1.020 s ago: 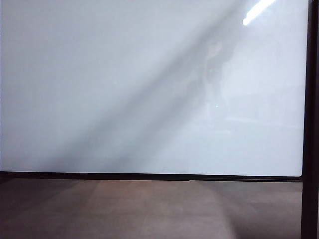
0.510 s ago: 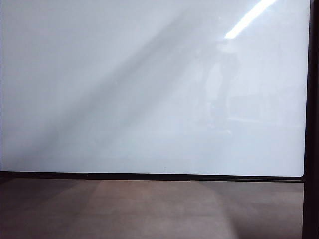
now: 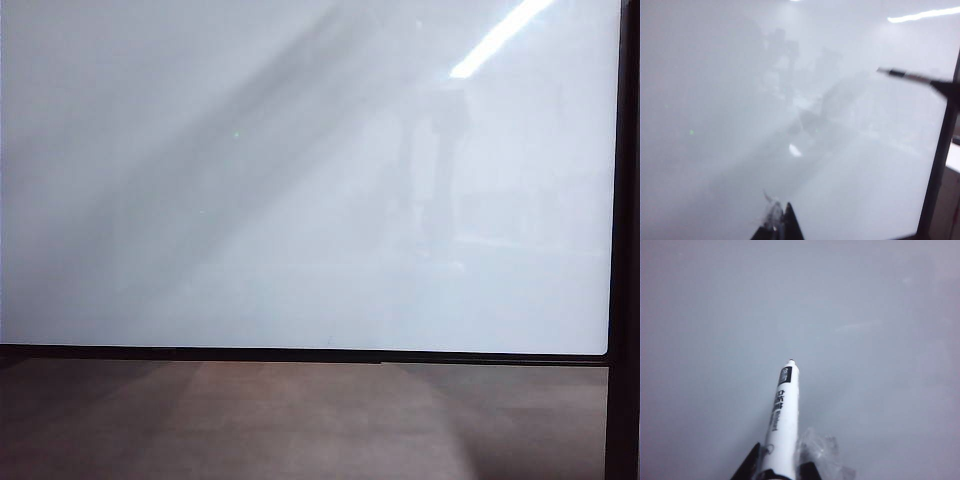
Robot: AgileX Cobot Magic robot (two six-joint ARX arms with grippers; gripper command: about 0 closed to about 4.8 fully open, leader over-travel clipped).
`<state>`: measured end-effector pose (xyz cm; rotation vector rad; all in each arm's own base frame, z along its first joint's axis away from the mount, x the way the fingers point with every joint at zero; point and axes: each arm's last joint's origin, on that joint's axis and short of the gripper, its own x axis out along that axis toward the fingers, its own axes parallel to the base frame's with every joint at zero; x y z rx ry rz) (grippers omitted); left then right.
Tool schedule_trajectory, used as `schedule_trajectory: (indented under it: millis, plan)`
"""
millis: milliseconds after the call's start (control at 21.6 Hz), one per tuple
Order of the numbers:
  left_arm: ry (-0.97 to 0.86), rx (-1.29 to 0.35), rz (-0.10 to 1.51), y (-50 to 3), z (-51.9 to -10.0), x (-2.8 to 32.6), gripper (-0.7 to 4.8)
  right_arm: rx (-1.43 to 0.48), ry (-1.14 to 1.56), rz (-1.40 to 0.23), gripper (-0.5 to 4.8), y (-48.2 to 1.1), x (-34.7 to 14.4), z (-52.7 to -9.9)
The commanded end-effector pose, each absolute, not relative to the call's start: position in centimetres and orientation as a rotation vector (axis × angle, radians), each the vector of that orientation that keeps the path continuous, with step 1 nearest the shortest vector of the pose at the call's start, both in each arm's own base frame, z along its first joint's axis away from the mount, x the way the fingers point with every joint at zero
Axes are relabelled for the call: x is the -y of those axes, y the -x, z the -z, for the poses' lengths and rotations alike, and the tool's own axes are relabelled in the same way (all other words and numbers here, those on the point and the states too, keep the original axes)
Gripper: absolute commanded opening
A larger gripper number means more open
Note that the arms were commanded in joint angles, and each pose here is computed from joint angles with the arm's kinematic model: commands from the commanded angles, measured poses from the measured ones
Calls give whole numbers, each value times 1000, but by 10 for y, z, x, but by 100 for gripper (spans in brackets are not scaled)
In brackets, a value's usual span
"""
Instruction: Reach to the right to find the marker pen, pick it up, and write the number 17 on the whiteboard.
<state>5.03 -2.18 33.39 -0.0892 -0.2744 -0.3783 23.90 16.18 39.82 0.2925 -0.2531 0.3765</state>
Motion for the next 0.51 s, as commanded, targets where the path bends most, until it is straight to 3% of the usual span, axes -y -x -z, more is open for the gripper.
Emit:
schedule_trajectory:
  millis: [46,510]
  plan:
    - [95,304,375,-53,-353,23,-5,292,-308,-423,-4,-246,-177,-411]
    - [99,323,375,-54,-363,24,-5,320,-310,-427,-4,-270,-199,-415]
